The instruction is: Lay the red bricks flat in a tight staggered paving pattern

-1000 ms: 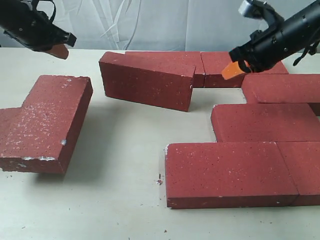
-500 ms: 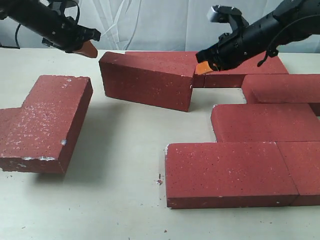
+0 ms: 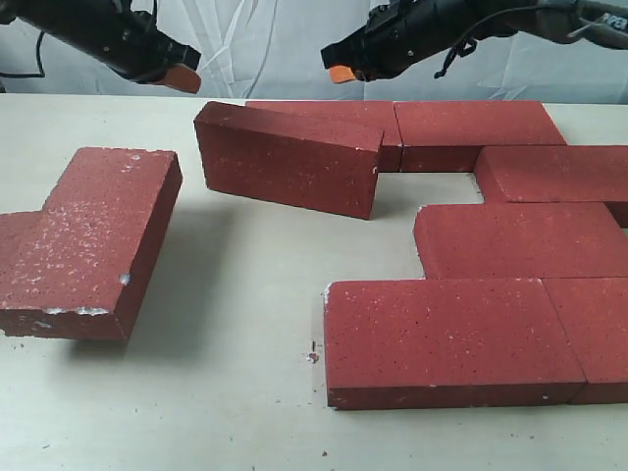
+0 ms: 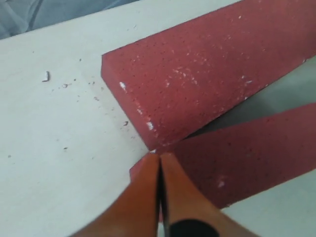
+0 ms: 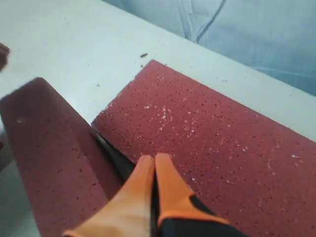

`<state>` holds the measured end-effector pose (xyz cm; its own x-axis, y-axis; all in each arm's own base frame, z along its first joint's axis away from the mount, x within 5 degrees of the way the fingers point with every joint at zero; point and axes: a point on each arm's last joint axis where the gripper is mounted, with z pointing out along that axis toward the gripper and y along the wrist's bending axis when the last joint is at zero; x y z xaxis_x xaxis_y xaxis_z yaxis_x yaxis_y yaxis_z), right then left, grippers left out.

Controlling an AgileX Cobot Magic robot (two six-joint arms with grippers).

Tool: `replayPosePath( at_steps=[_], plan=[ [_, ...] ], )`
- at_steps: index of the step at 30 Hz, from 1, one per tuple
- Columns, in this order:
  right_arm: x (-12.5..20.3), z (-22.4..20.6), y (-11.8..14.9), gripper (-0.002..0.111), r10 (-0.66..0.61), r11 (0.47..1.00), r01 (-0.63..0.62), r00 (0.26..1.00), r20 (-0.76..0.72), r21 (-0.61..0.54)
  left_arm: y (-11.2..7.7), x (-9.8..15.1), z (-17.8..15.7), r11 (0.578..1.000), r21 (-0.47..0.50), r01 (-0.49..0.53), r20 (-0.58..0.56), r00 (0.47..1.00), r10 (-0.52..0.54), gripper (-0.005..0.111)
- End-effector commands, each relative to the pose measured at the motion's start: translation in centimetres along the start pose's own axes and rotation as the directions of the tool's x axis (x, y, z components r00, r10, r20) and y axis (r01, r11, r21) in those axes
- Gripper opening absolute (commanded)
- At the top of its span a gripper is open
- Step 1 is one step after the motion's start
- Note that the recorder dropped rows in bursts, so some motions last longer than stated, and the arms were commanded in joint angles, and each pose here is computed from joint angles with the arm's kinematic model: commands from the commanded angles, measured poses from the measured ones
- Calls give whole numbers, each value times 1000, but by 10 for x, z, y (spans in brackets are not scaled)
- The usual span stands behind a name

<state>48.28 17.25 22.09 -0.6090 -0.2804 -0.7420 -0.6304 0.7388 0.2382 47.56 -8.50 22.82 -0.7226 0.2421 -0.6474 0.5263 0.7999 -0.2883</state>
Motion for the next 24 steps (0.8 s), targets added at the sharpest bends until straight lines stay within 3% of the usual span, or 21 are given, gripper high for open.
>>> replayPosePath(
  at_steps=[1,8,17,24],
  plan=[
    [0,16,-7,-1,-26,1000,24,991,-132,-19,-1,-10,-33,995,-84,-56,2,998,57,0],
    [6,23,7,-1,-48,995,26,972,-230,-98,-13,-17,-72,985,-141,-101,6,995,103,0],
    [7,22,50,-1,-128,972,54,937,-325,-228,-33,-17,-106,975,-141,-169,-51,985,164,0],
    [2,12,85,-1,-209,950,101,909,-360,-296,-34,-8,-102,981,-112,-155,-93,985,145,0]
  ],
)
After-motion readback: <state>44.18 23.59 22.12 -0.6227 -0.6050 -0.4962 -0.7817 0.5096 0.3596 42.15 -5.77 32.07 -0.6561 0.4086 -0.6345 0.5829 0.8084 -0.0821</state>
